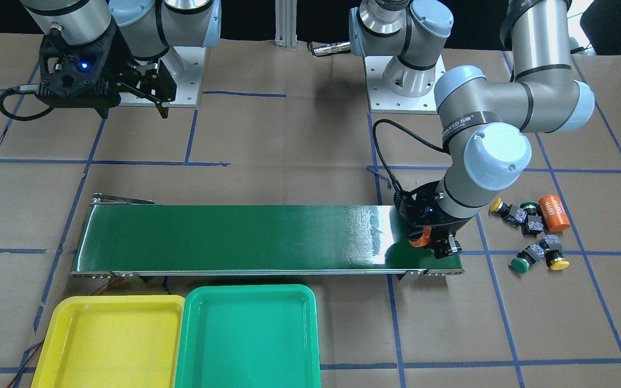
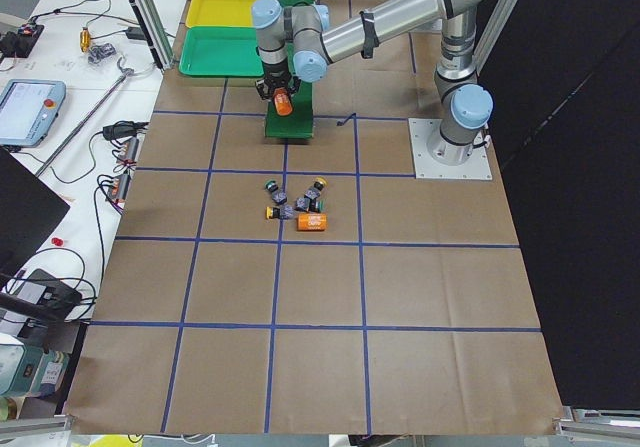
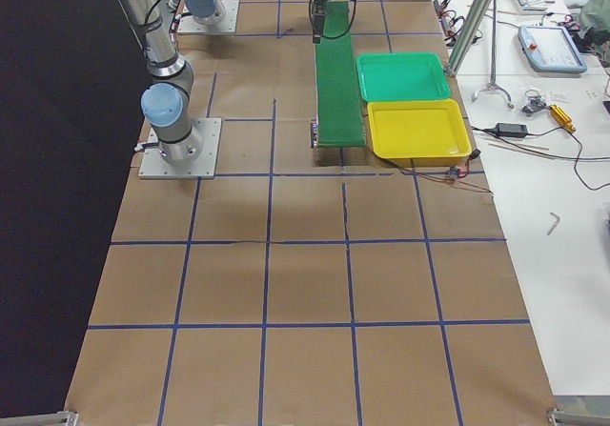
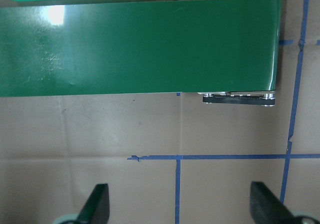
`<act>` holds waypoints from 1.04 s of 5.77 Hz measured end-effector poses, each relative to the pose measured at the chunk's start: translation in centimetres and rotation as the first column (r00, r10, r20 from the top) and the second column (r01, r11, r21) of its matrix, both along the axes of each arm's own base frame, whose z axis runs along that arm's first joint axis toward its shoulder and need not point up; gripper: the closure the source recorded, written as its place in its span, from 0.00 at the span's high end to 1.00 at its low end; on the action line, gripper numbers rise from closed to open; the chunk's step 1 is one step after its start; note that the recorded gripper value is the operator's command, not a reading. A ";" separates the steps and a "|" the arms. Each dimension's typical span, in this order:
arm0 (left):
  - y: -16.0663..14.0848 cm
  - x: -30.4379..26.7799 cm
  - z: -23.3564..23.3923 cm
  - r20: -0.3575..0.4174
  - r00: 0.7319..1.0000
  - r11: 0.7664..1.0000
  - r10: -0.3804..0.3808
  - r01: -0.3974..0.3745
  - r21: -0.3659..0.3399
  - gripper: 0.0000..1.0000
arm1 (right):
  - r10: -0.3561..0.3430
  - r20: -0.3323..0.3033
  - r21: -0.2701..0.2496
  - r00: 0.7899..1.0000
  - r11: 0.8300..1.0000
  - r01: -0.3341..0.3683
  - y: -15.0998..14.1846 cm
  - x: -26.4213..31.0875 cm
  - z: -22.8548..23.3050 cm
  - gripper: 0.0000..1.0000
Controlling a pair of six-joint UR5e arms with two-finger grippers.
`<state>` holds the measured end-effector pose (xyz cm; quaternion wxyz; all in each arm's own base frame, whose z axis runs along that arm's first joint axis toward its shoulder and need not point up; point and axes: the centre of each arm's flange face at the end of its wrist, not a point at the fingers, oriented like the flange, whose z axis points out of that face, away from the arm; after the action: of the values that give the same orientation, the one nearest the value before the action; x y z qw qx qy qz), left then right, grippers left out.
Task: Sort buttons by color to trays
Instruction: 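Carry the orange cylinder with the left gripper onto the near belt end, then open the left gripper and move it back over the pile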
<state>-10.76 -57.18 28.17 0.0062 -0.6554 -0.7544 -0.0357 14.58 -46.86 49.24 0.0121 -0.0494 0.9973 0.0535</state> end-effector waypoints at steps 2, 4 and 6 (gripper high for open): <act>1.1 -3.0 -1.3 0.021 0.986 0.985 -0.168 0.167 0.032 0.33 | 0.323 0.047 0.022 0.945 0.946 -0.324 0.1 0.1 -2.0 1.00; 1.5 -3.6 -1.6 0.033 0.979 0.980 -0.199 0.198 0.035 0.99 | 0.727 0.105 -0.023 0.678 0.684 -0.729 -1.3 0.2 -3.7 1.00; 1.0 -3.0 -0.7 0.039 0.982 0.983 -0.185 0.185 0.006 0.99 | 0.910 0.114 -0.070 0.399 0.408 -0.910 -2.3 1.7 -4.9 1.00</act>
<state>-13.72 -56.20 27.51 -0.0114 -0.7219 -0.6901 -0.0500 16.25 -49.16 44.34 0.0479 -0.5875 0.8063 0.0498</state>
